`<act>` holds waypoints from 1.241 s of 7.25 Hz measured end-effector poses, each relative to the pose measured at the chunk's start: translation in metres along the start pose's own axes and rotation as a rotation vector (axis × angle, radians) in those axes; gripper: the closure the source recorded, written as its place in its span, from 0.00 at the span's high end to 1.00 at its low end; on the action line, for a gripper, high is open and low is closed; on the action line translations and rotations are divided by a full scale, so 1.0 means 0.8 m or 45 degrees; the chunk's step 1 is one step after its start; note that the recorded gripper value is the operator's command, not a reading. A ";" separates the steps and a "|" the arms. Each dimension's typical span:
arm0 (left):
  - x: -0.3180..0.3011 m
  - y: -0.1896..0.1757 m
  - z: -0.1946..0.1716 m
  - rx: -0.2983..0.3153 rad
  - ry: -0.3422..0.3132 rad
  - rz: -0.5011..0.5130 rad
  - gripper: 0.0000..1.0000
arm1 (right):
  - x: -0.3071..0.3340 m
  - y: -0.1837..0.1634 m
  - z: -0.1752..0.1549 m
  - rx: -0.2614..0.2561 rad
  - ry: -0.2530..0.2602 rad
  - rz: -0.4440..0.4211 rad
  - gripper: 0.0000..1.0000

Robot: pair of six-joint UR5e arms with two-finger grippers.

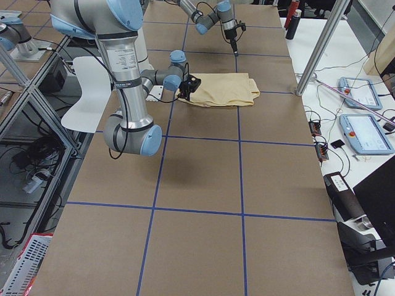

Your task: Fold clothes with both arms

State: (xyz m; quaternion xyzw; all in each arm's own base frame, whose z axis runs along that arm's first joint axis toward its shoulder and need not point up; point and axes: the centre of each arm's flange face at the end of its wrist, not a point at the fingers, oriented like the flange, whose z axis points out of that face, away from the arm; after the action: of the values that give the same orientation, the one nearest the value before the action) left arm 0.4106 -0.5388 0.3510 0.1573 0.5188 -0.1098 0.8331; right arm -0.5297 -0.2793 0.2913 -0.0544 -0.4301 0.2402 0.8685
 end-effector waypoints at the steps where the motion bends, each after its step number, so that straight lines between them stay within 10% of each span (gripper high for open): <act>1: 0.000 0.000 0.000 0.000 0.000 0.000 1.00 | 0.001 0.000 -0.003 -0.012 -0.001 0.001 0.00; 6: 0.001 0.000 0.000 0.001 0.002 -0.001 1.00 | 0.009 -0.004 -0.004 -0.016 0.010 0.005 0.00; 7: 0.002 0.000 -0.001 0.002 0.003 -0.001 1.00 | 0.009 -0.005 -0.004 -0.016 0.010 0.005 0.37; 8: 0.002 0.000 -0.001 0.002 0.003 0.000 1.00 | 0.010 -0.003 -0.003 -0.019 0.013 0.002 0.99; 9: 0.002 0.000 -0.001 0.002 0.004 0.001 1.00 | 0.008 0.004 0.000 -0.026 0.014 -0.004 1.00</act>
State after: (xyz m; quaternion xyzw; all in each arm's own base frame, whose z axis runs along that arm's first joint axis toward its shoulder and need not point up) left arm 0.4105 -0.5388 0.3490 0.1582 0.5200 -0.1097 0.8322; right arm -0.5271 -0.2736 0.2951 -0.0639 -0.4277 0.2344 0.8706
